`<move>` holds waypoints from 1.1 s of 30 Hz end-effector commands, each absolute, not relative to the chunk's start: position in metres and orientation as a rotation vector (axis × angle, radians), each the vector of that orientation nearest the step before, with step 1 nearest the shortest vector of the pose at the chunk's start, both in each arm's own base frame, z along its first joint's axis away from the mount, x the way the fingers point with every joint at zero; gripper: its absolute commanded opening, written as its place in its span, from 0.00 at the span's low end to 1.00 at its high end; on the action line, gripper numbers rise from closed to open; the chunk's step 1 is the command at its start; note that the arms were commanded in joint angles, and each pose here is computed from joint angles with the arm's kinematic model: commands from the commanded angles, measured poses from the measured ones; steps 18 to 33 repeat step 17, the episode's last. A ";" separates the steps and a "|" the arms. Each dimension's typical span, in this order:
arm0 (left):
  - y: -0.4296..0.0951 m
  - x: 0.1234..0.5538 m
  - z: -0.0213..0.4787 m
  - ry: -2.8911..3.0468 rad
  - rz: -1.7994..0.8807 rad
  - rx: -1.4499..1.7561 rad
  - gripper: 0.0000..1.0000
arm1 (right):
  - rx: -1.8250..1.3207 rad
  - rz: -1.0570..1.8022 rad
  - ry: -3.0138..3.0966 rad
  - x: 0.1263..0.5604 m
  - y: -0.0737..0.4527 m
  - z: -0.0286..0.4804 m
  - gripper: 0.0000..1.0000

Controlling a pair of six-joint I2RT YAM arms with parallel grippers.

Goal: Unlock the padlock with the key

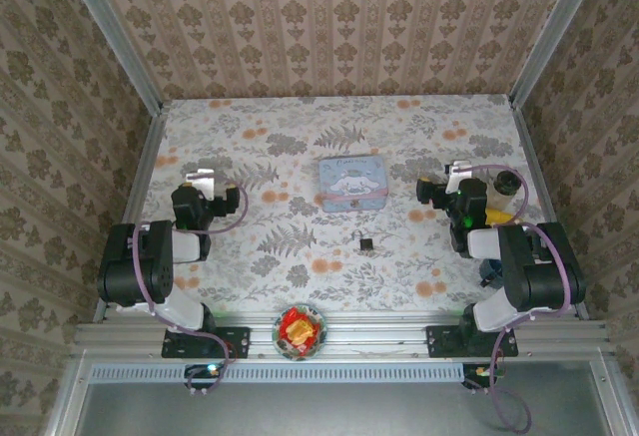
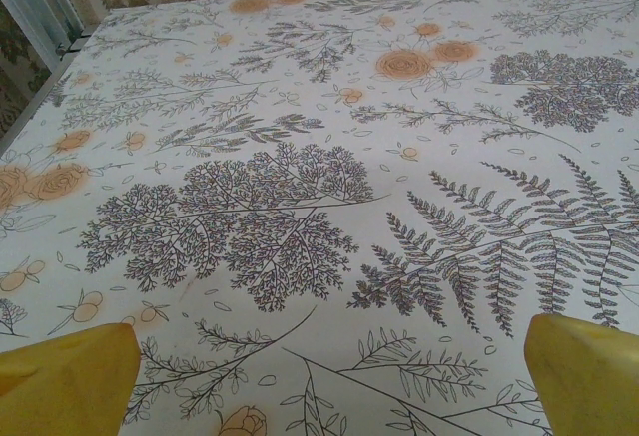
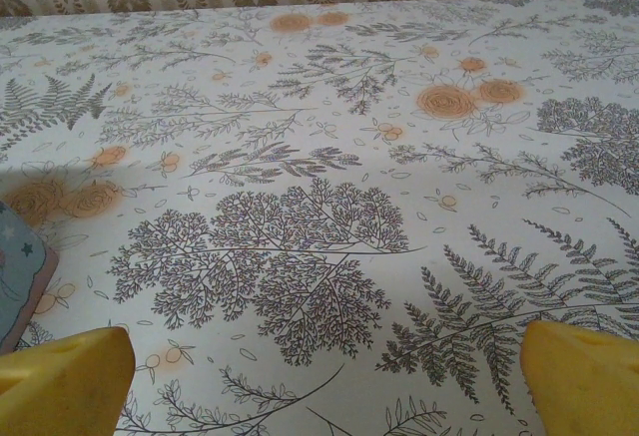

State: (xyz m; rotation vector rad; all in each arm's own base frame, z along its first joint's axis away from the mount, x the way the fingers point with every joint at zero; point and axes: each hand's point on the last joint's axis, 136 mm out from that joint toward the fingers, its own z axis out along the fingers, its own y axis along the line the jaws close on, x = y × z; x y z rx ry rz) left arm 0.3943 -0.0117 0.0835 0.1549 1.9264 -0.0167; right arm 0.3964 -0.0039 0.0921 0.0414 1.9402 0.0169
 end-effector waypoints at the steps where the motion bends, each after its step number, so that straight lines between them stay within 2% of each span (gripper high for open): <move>1: -0.012 0.400 0.096 1.892 -0.002 0.158 1.00 | 0.050 0.021 1.927 0.400 -0.004 0.097 1.00; 33: -0.011 0.400 0.097 1.891 0.002 0.158 1.00 | 0.050 0.021 1.927 0.400 -0.004 0.097 1.00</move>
